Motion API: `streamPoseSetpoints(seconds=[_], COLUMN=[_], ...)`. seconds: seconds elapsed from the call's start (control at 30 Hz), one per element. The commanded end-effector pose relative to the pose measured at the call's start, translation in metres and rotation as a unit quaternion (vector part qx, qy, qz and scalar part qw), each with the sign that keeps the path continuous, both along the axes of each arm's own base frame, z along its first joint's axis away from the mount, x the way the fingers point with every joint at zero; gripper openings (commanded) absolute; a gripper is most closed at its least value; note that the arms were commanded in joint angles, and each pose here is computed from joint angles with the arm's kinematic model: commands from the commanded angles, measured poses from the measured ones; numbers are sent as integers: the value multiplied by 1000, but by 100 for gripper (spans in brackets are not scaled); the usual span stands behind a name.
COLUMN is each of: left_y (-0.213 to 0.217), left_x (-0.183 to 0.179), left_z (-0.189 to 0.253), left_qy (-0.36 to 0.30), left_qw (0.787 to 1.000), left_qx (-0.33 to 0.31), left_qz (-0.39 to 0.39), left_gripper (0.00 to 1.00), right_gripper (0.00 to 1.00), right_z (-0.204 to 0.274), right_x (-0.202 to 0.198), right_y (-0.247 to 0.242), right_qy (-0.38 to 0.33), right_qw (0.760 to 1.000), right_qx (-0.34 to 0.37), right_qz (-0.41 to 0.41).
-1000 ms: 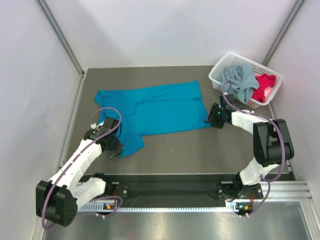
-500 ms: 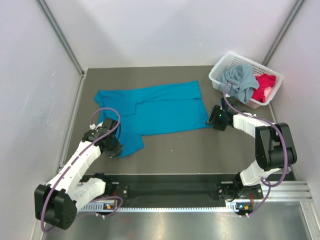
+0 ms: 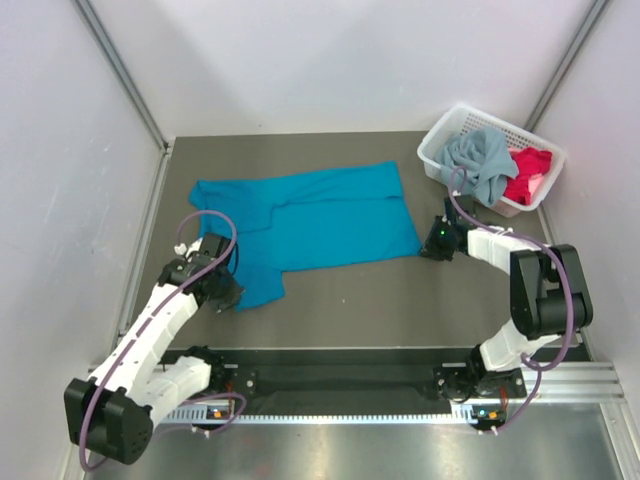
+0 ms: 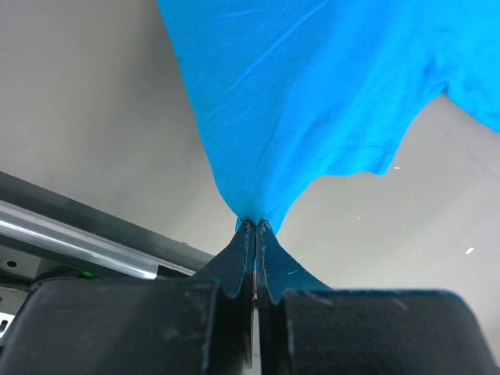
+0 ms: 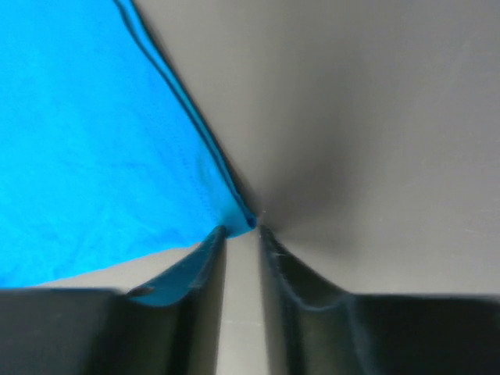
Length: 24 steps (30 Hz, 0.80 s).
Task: Fold and stack the t-shirts
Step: Fold the tshirt
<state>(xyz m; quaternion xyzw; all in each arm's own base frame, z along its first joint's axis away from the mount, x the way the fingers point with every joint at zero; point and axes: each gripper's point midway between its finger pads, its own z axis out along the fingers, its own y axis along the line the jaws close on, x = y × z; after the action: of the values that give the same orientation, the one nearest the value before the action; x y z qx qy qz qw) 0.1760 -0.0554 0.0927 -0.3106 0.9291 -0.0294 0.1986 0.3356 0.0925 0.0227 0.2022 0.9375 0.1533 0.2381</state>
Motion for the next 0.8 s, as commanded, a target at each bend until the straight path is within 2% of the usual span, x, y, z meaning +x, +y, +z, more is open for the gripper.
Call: streamPoseSetpoints(seconds=[0.0, 0.07, 0.3, 0.43, 0.57, 0.77], left_y=[6, 6, 9, 8, 7, 4], left_x=[2, 0, -18, -19, -2, 54], left_z=[16, 18, 24, 31, 44, 68], left_qy=[-17, -17, -10, -37, -63, -70], left_qw=[1000, 1000, 1000, 999, 998, 995], left_qx=[10, 9, 1, -10, -6, 49], left_qz=[3, 4, 12, 12, 4, -48], left_gripper=[0, 0, 0, 0, 0, 0], right_gripper=[9, 0, 0, 0, 0, 0], right_z=[-28, -27, -14, -6, 0, 15], right_x=[-32, -34, -56, -62, -52, -29], right_y=[-6, -4, -12, -11, -10, -1], right_qy=[71, 74, 67, 60, 50, 41], right_qw=[997, 997, 996, 997, 997, 998], right_qx=[-10, -6, -26, -26, -26, -11], right_qz=[11, 23, 43, 50, 51, 52])
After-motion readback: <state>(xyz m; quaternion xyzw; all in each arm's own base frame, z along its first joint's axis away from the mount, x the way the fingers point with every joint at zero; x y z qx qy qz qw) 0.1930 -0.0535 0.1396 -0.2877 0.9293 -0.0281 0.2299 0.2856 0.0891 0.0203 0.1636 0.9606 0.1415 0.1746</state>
